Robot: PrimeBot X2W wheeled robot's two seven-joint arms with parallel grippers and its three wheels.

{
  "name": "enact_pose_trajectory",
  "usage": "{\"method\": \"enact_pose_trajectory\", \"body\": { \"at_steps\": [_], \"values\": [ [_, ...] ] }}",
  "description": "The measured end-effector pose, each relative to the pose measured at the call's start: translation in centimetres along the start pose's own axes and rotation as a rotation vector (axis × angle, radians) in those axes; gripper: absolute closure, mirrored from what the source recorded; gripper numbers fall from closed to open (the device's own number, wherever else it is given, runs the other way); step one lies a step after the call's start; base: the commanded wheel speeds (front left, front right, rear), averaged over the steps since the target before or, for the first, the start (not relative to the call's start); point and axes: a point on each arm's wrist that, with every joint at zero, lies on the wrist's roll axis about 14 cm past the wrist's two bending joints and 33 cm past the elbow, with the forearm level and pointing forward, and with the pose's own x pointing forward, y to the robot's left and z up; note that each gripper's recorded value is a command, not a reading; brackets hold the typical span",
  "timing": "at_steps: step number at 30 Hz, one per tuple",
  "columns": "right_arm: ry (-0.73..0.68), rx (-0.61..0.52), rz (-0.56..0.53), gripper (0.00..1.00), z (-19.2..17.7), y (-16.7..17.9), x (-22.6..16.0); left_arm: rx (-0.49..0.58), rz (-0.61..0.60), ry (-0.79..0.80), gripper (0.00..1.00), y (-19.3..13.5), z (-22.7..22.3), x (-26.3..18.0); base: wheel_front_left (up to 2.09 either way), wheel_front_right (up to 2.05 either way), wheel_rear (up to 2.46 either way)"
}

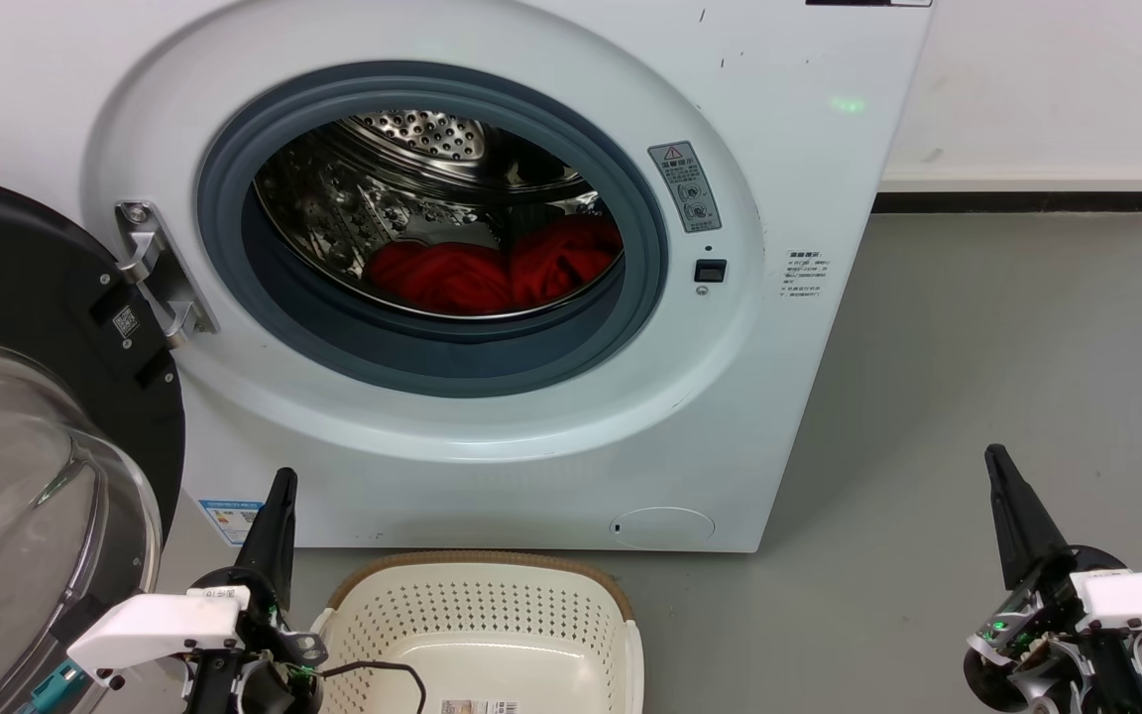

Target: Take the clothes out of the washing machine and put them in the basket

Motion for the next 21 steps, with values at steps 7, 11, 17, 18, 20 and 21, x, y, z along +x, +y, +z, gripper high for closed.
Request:
{"method": "enact_pose_trajectory", "body": {
  "at_steps": [7, 11, 17, 18, 20, 21],
  "values": [
    [0.0, 0.0, 0.0, 1.0, 0.0, 0.0, 0.0, 0.0, 0.0, 0.0, 1.0, 0.0, 0.0, 0.0, 0.0, 0.0, 0.0],
    [0.0, 0.0, 0.0, 1.0, 0.0, 0.0, 0.0, 0.0, 0.0, 0.0, 1.0, 0.0, 0.0, 0.0, 0.0, 0.0, 0.0],
    [0.0, 0.0, 0.0, 1.0, 0.0, 0.0, 0.0, 0.0, 0.0, 0.0, 1.0, 0.0, 0.0, 0.0, 0.0, 0.0, 0.0],
    [0.0, 0.0, 0.0, 1.0, 0.0, 0.0, 0.0, 0.0, 0.0, 0.0, 1.0, 0.0, 0.0, 0.0, 0.0, 0.0, 0.0],
    [0.0, 0.0, 0.0, 1.0, 0.0, 0.0, 0.0, 0.0, 0.0, 0.0, 1.0, 0.0, 0.0, 0.0, 0.0, 0.0, 0.0],
    [0.0, 0.0, 0.0, 1.0, 0.0, 0.0, 0.0, 0.0, 0.0, 0.0, 1.0, 0.0, 0.0, 0.0, 0.0, 0.0, 0.0]
  ]
}}
